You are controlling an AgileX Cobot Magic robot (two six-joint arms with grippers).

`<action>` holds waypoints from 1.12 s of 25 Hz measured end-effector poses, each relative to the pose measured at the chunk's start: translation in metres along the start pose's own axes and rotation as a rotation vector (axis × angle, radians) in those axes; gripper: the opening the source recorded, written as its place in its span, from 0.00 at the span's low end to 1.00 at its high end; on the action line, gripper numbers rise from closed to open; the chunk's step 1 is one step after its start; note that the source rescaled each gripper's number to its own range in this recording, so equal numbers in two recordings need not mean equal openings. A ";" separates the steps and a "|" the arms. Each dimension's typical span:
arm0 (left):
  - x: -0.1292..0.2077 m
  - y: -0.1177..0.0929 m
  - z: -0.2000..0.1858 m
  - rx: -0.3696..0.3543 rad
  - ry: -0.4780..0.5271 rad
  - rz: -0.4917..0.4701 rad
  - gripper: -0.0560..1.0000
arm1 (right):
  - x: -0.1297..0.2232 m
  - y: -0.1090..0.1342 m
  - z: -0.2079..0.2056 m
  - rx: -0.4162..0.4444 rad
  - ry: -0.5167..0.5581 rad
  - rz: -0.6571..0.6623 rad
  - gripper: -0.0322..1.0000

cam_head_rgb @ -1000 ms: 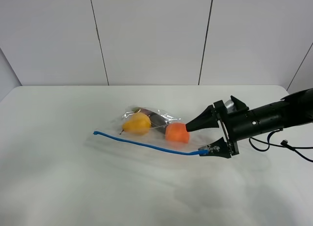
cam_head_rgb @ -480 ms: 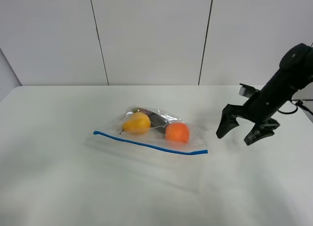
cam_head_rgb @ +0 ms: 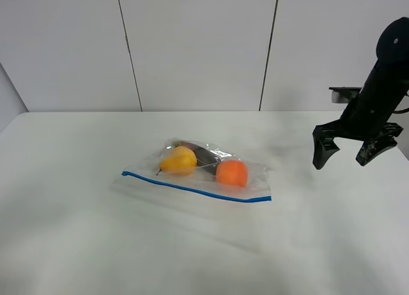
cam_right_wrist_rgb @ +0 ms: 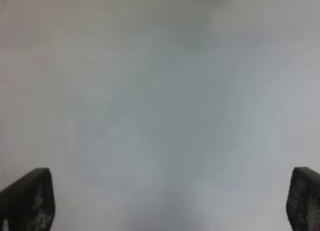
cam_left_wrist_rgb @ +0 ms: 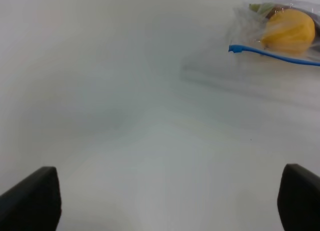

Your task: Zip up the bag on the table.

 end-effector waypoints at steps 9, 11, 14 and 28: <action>0.000 0.000 0.000 0.000 0.000 0.000 1.00 | 0.130 -0.011 -0.040 -0.011 -0.093 0.004 1.00; 0.000 0.000 0.000 0.000 0.000 0.000 1.00 | 0.160 -0.015 -0.039 -0.017 -0.143 0.009 1.00; 0.000 0.000 0.000 0.000 0.000 0.000 1.00 | 0.189 -0.019 -0.040 -0.036 -0.309 0.024 1.00; 0.000 0.000 0.000 0.000 0.000 0.000 1.00 | 0.271 -0.029 -0.074 -0.097 -0.957 -0.017 1.00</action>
Point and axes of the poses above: a point on each arm's last joint axis where the gripper is mounted, z pointing out along that axis toward the gripper, y along the wrist's bending axis when the last joint is at zero, x = y × z, the point moved 6 cm from there along z, pointing out along that axis toward the gripper, and after that the axes turned 14 degrees about z, right-handed, at the moved point
